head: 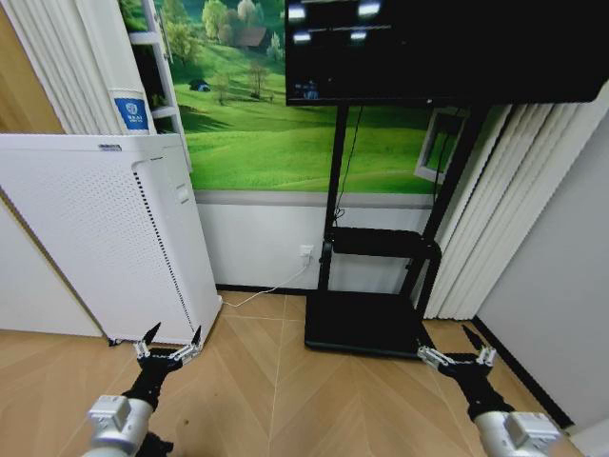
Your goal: Pick up the trash bin and place the garbage on the floor into it.
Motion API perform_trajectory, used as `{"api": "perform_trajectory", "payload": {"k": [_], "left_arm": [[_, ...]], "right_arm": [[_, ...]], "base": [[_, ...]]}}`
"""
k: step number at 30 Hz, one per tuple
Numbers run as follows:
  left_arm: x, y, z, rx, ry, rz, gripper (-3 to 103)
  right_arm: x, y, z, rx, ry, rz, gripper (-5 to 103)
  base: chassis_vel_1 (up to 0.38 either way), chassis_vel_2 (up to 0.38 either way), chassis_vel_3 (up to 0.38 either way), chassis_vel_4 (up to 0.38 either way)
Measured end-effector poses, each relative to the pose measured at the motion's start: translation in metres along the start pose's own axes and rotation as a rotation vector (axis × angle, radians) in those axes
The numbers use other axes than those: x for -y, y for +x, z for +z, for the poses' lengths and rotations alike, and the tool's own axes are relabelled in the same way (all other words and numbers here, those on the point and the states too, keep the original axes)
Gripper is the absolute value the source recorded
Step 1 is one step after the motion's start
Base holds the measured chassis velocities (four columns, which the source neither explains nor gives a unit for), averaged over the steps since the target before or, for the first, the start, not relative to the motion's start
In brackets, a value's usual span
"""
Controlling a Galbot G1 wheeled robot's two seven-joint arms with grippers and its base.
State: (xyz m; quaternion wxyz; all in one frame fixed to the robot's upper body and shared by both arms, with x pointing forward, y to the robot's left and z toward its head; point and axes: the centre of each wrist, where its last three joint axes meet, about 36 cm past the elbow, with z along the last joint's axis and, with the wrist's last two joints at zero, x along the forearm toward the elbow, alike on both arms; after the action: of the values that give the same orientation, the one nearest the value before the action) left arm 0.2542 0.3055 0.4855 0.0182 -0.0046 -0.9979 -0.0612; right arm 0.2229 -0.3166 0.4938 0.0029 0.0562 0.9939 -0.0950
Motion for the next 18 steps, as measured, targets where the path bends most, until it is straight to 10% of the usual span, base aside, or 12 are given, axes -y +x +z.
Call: {"api": "perform_trajectory", "payload": {"k": [18], "left_arm": [[0.0, 0.0, 0.0, 0.0, 0.0, 0.0, 100]], "right_arm": [[0.0, 0.0, 0.0, 0.0, 0.0, 0.0, 100]], "base": [[0.0, 0.0, 0.0, 0.0]]}}
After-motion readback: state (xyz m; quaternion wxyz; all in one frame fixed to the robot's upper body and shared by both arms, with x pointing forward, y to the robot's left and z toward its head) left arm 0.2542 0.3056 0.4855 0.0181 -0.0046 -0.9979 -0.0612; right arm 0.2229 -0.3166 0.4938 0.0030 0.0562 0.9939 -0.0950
